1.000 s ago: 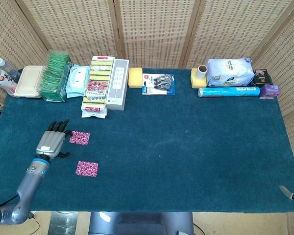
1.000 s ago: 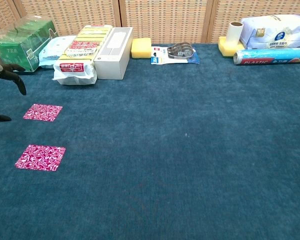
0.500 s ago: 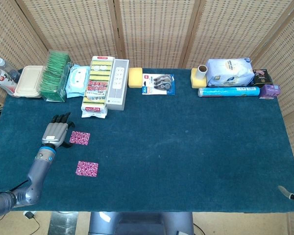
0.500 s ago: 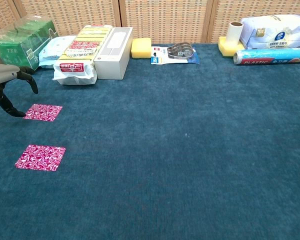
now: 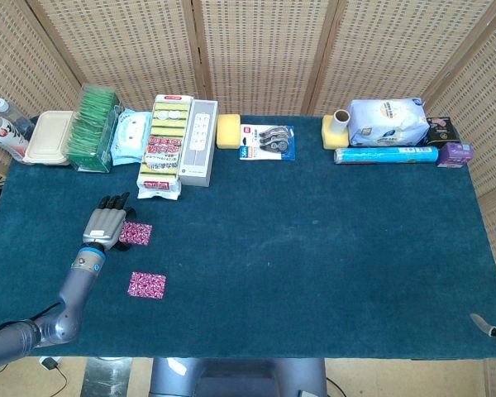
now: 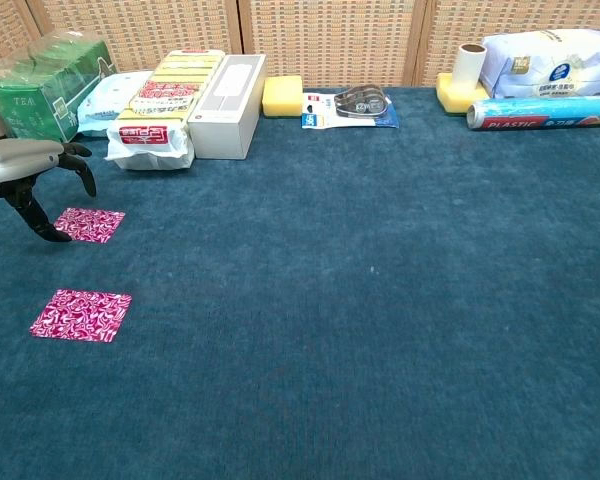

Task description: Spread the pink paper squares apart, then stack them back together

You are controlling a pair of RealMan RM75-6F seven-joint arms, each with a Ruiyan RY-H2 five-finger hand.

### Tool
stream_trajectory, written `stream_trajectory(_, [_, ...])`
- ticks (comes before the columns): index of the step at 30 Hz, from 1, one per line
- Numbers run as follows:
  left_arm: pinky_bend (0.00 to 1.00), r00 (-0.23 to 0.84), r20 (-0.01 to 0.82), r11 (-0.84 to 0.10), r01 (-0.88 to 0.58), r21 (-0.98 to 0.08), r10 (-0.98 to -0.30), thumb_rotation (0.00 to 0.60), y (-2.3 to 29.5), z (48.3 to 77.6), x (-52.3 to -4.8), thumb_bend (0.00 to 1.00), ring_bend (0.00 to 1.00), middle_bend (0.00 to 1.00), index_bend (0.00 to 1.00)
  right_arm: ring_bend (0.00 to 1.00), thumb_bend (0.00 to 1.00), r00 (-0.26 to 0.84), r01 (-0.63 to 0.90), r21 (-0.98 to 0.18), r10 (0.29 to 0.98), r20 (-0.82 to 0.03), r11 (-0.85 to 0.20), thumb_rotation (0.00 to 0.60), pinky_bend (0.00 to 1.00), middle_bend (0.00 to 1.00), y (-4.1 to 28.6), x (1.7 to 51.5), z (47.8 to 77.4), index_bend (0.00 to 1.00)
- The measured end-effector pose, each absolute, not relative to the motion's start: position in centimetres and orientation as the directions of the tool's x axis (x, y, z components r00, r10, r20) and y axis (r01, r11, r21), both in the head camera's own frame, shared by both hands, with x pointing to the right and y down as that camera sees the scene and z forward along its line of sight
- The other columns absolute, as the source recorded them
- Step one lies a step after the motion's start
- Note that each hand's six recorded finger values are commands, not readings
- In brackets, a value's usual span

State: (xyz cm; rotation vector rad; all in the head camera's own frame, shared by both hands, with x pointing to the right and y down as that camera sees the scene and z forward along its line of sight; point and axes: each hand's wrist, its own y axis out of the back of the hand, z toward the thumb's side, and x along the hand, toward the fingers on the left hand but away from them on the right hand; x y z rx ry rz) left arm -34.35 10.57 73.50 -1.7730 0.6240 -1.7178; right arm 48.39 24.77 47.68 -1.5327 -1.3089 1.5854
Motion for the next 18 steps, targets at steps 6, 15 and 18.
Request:
stream_trajectory(6, [0.00,0.057,0.723,-0.719,0.069,-0.691,-0.689,0.600,10.85,73.64,-34.29,0.17,0.00,0.00,0.29,0.00,0.00,-0.181,0.223,-0.906,0.898,-0.400,-0.359,0.531,0.00,0.00,24.77,48.40,47.67,0.08])
stream_trajectory(15, [0.00,0.052,0.725,-0.722,0.062,-0.689,-0.687,0.600,10.87,73.85,-34.20,0.18,0.00,0.00,0.29,0.00,0.00,-0.181,0.224,-0.906,0.898,-0.400,-0.359,0.530,0.00,0.00,24.72,48.40,47.64,0.08])
stream_trajectory(18, [0.00,0.054,0.722,-0.720,0.055,-0.692,-0.690,0.600,10.81,73.73,-34.07,0.20,0.00,0.00,0.29,0.00,0.00,-0.180,0.225,-0.906,0.898,-0.401,-0.359,0.530,0.00,0.00,24.76,48.41,47.65,0.08])
